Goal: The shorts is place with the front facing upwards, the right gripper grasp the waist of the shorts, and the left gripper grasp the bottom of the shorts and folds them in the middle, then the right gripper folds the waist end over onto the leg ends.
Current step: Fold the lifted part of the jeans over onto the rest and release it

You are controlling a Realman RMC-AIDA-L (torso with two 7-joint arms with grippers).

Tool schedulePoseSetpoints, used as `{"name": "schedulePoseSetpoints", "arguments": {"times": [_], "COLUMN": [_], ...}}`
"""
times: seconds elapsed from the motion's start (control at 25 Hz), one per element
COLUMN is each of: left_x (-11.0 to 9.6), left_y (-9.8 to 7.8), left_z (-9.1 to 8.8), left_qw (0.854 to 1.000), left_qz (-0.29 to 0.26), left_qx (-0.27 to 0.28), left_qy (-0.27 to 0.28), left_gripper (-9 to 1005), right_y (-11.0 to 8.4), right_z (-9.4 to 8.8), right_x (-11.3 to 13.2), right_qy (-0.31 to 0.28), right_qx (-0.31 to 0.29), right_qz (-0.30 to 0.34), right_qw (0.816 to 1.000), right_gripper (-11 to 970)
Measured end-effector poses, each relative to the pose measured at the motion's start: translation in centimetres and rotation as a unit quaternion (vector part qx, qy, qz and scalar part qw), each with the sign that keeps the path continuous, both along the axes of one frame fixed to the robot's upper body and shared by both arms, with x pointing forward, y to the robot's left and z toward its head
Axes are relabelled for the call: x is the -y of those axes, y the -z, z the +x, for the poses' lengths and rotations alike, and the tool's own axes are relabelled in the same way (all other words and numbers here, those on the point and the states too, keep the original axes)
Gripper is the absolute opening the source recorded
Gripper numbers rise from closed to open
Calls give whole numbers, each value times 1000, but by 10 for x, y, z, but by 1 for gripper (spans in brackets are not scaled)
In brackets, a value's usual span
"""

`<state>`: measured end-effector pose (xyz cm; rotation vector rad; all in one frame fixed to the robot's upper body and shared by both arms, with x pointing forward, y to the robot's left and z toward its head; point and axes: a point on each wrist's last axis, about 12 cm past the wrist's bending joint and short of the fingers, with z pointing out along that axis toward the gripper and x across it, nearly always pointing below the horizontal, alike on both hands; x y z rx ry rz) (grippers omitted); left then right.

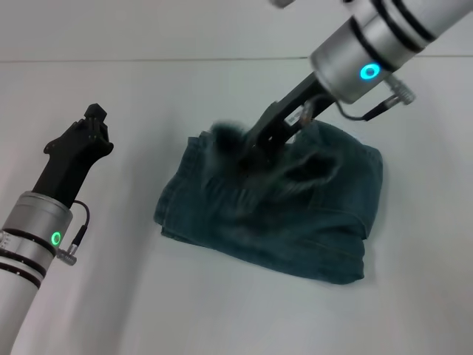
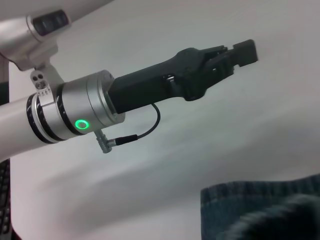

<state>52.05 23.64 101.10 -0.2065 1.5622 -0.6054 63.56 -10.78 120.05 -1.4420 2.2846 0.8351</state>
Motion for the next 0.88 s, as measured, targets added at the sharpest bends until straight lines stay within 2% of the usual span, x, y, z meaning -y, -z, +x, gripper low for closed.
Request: {"name": "schedulePoseSetpoints", "arguments": {"times": [0.16, 0.44, 0.56, 0.88], "left_x": [0, -1, -2, -2], "left_y": [0, 3, 4, 4], "left_z": [-1, -4, -6, -6], "left_qw": [1000, 1000, 1000, 1000], "left_qz": [0, -2, -2, -1], "left_qx": [-1, -5, -7, -7], "left_qy": [-1, -3, -4, -3], "left_gripper": [-1, 0, 0, -1], "right_y": [1, -1, -3, -14], "right_z": [-3, -3, 0, 4], "right_x": [-10, -13, -4, 21], "right_qy": [-17, -19, -9, 20], "right_qx": [8, 16, 19, 23], "right_qz": [3, 12, 14, 39], "right_qw": [1000, 1000, 1000, 999], "right_gripper": [251, 557, 704, 812]}}
